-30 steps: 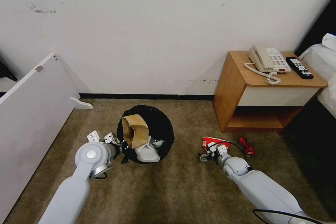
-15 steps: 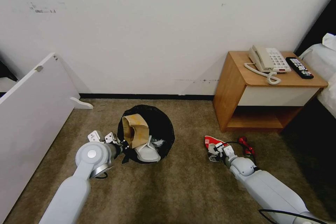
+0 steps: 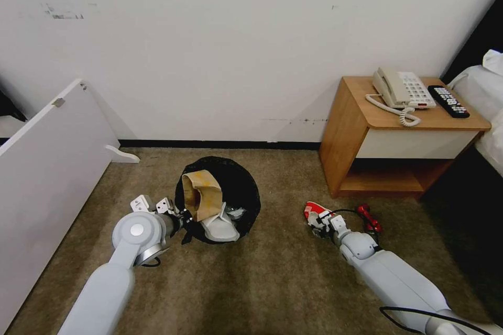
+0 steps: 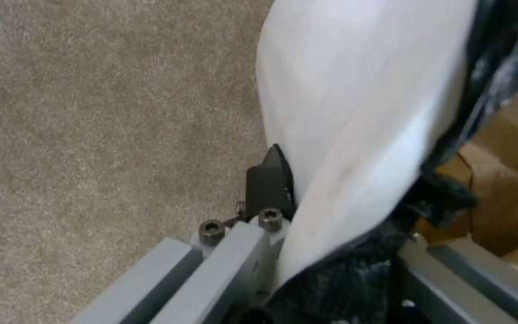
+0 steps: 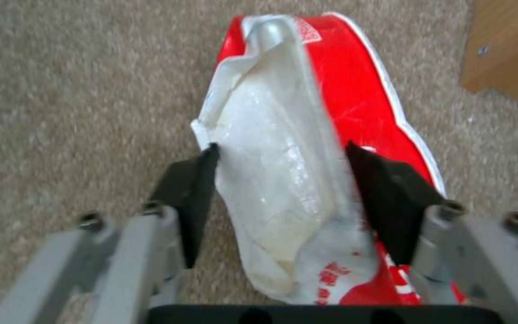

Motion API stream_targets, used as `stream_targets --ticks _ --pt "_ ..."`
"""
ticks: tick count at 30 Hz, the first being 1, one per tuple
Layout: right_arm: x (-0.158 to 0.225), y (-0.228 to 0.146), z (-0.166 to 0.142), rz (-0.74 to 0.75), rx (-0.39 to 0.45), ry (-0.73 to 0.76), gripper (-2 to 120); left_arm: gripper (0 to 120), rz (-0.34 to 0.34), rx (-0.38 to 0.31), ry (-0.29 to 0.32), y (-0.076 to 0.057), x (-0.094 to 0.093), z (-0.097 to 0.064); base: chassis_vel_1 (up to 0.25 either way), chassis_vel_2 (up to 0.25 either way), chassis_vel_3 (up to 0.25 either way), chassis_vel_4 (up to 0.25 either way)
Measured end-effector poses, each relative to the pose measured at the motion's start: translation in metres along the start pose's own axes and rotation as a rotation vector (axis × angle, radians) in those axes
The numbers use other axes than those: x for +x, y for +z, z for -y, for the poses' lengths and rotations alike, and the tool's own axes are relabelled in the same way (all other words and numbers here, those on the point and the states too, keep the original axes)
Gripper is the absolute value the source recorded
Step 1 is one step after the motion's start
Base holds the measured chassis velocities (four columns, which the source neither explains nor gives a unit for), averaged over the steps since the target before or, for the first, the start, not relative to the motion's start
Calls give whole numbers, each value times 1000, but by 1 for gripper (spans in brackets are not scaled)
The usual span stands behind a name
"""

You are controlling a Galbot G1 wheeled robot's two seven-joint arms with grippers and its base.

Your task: Pick up the trash bin, then pick up the garbage from the floor and place it into the trash bin.

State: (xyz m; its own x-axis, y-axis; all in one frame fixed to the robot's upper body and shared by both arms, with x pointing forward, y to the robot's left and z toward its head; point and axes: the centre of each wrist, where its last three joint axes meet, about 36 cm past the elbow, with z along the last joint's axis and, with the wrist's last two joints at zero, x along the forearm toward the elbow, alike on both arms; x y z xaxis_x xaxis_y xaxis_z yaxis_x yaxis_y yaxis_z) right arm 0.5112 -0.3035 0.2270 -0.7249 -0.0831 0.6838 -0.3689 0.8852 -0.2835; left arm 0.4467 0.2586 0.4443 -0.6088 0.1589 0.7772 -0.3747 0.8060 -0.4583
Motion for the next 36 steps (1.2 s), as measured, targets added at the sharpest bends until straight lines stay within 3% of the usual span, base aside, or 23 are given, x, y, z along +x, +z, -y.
stream_targets --ticks 11,14,28,36 --pt "1 -1 1 16 -7 1 7 0 -2 1 2 2 -2 0 0 0 0 0" --pt "2 1 1 12 -8 3 0 0 -2 1 2 2 -2 0 0 0 0 0" --pt "10 0 2 3 -40 4 0 0 0 -2 2 1 -2 0 0 0 0 0" --pt "57 -30 12 102 -72 15 0 0 -13 -22 7 2 -1 1 0 0 0 0"
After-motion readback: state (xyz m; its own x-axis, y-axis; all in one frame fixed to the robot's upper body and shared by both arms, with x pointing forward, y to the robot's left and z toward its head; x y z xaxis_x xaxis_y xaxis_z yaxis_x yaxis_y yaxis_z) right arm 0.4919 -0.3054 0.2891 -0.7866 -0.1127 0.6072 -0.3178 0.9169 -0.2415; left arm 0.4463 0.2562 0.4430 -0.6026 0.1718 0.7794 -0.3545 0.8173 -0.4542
